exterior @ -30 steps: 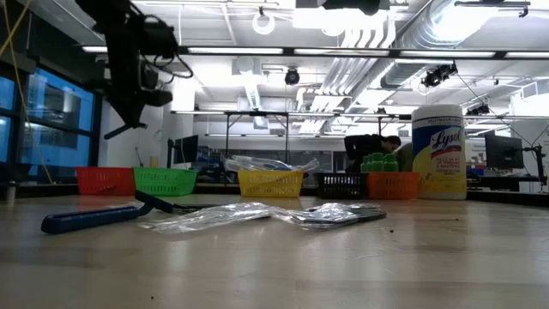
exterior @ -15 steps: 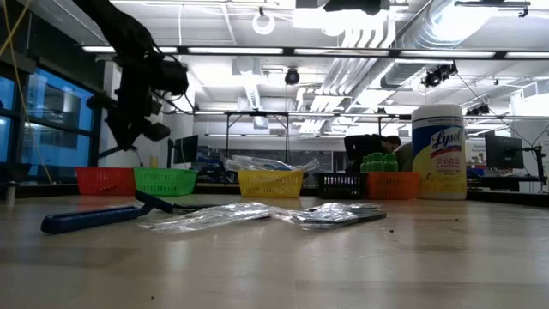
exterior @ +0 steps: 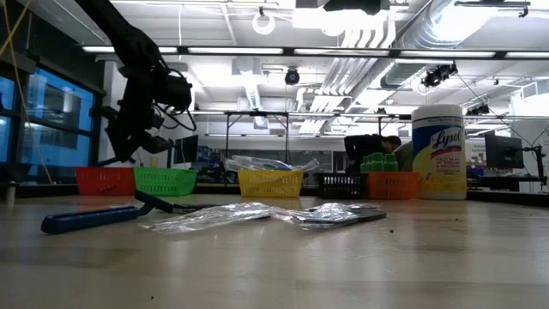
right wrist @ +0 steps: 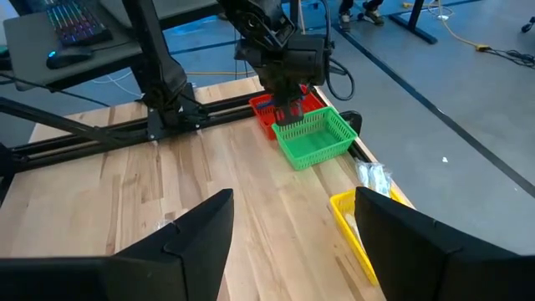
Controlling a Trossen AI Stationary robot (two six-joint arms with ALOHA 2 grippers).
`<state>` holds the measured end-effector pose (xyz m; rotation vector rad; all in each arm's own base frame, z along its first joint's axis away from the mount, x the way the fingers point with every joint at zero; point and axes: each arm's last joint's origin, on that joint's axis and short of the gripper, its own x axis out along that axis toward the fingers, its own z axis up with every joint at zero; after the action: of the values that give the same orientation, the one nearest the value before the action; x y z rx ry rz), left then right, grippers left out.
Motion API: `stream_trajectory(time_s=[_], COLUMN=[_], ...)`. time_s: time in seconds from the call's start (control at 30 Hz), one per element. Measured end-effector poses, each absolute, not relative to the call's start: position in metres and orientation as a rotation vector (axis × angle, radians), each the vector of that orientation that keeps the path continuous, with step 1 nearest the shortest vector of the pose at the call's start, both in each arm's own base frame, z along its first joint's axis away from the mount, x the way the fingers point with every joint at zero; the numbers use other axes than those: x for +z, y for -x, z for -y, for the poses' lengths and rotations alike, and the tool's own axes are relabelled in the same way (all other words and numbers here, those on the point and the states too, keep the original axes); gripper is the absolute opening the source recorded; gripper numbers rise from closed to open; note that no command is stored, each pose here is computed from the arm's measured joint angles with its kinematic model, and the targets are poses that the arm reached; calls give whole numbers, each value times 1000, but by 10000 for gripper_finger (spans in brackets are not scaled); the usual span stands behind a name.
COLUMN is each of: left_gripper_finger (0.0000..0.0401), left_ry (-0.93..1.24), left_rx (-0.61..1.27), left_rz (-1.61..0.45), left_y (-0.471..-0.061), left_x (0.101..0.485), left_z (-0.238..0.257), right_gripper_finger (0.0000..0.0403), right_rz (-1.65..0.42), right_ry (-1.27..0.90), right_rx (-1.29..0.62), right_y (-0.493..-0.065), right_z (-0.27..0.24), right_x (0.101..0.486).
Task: Pick & Place Travel size toiletries
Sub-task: Put the blue razor into the red bin
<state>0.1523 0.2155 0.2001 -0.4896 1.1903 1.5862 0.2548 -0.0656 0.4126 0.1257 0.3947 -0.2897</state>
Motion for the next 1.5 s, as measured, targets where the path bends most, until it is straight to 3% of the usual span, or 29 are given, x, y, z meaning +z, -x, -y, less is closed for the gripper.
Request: stream_trajectory(time_s=[0.3,0.43,0.9,1.17,1.5], left_gripper_finger=[154,178,181,181,181], left_ry=[491,507,660,755,883], left_rx=[1588,1573,1399,1265,1070], left_rz=[-1179,-1172,-873,-786,-795], left_y=[-152,-152,-143,-153,-191], left_x=[201,204,258,277,272], left_z=[-216,-214,-179,-129,-47], right_gripper_finger=[238,238,238,238,238], right_rz=[-395,-395,-396,-416,-417], right_ry=[-129,-129,-129,-132,-132], right_rx=[-290,-290,-289,-290,-289], right_y=[-255,-255,-255,-254,-254], right_z=[66,66,66,65,65], right_x=[413,413,412,411,411])
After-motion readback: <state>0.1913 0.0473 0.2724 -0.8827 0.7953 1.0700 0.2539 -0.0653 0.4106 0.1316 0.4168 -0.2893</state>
